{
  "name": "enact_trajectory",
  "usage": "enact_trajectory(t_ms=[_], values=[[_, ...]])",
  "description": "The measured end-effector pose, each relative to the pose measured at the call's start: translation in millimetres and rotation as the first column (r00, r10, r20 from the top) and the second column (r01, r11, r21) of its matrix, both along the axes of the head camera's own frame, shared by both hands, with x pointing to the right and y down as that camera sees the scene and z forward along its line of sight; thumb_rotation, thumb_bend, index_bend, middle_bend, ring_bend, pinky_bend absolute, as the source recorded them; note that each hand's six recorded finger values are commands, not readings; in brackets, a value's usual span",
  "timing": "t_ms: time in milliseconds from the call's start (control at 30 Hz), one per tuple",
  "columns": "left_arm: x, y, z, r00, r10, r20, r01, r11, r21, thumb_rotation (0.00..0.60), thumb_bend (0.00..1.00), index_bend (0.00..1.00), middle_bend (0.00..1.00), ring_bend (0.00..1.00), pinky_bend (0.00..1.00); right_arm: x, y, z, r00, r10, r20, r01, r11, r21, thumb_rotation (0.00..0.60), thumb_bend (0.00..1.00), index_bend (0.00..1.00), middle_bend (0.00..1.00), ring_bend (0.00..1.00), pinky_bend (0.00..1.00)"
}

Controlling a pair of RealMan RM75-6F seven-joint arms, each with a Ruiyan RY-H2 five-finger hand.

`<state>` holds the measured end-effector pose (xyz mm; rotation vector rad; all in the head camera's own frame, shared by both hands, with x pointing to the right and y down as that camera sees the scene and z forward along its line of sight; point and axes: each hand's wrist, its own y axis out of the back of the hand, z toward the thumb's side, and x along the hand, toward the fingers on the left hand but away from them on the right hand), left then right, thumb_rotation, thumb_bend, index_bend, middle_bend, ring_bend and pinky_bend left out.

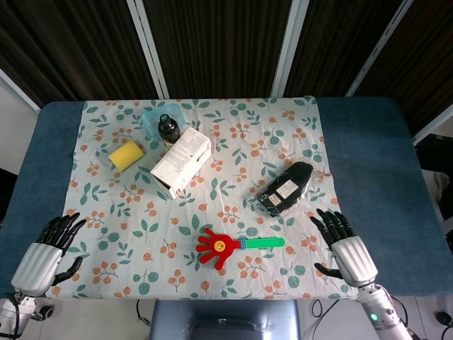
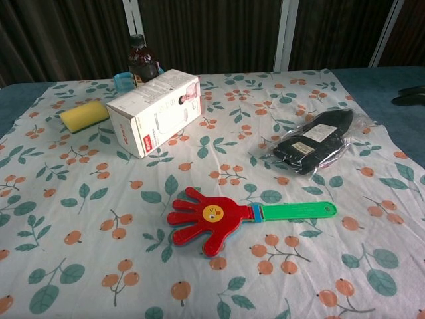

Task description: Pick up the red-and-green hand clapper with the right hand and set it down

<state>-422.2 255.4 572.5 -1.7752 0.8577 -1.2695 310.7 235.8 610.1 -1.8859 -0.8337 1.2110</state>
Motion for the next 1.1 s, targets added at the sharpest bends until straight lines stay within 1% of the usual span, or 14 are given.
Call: enact_trajectory(t_ms=[100,200,267,467,733,933,1100], values=[[-2,0,-4,1.000,-0.002,-0.012,0.002,1.000,0.004,0.600,0.37,0.00,0.00,0.00,0.09,-31,-3,26,0.999,-0.027,0.030,0.029,0.997,-0.071,0.600,0.30,0.38,0.00,0.00,0.00],[-4,0,-6,1.000,-0.002,-0.016,0.002,1.000,0.005,0.600,0.37,0.00,0.00,0.00,0.09,-65,-3,48,0.997,-0.042,0.068,0.049,0.992,-0.114,0.600,0.32,0.40,0.00,0.00,0.00],[-4,1,-6,1.000,-0.002,-0.019,0.002,1.000,0.003,0.600,0.37,0.00,0.00,0.00,0.09,-78,-5,55,0.996,-0.038,0.080,0.047,0.992,-0.117,0.600,0.32,0.40,0.00,0.00,0.00],[-5,1,-8,1.000,-0.002,-0.026,0.003,1.000,0.006,0.600,0.37,0.00,0.00,0.00,0.09,-105,-11,74,0.996,-0.059,0.066,0.067,0.990,-0.127,0.600,0.36,0.44,0.00,0.00,0.00],[-5,0,-7,1.000,-0.002,-0.028,0.002,1.000,0.002,0.600,0.37,0.00,0.00,0.00,0.09,-117,-11,94,0.997,-0.072,0.026,0.075,0.984,-0.159,0.600,0.37,0.45,0.00,0.00,0.00],[-6,0,-7,1.000,-0.003,-0.028,0.003,1.000,0.004,0.600,0.37,0.00,0.00,0.00,0.09,-122,-11,104,0.997,-0.079,0.014,0.080,0.982,-0.172,0.600,0.40,0.50,0.00,0.00,0.00],[-6,-1,-7,1.000,-0.004,-0.029,0.005,1.000,0.003,0.600,0.37,0.00,0.00,0.00,0.09,-124,-11,109,0.997,-0.078,0.015,0.079,0.980,-0.183,0.600,0.42,0.52,0.00,0.00,0.00]])
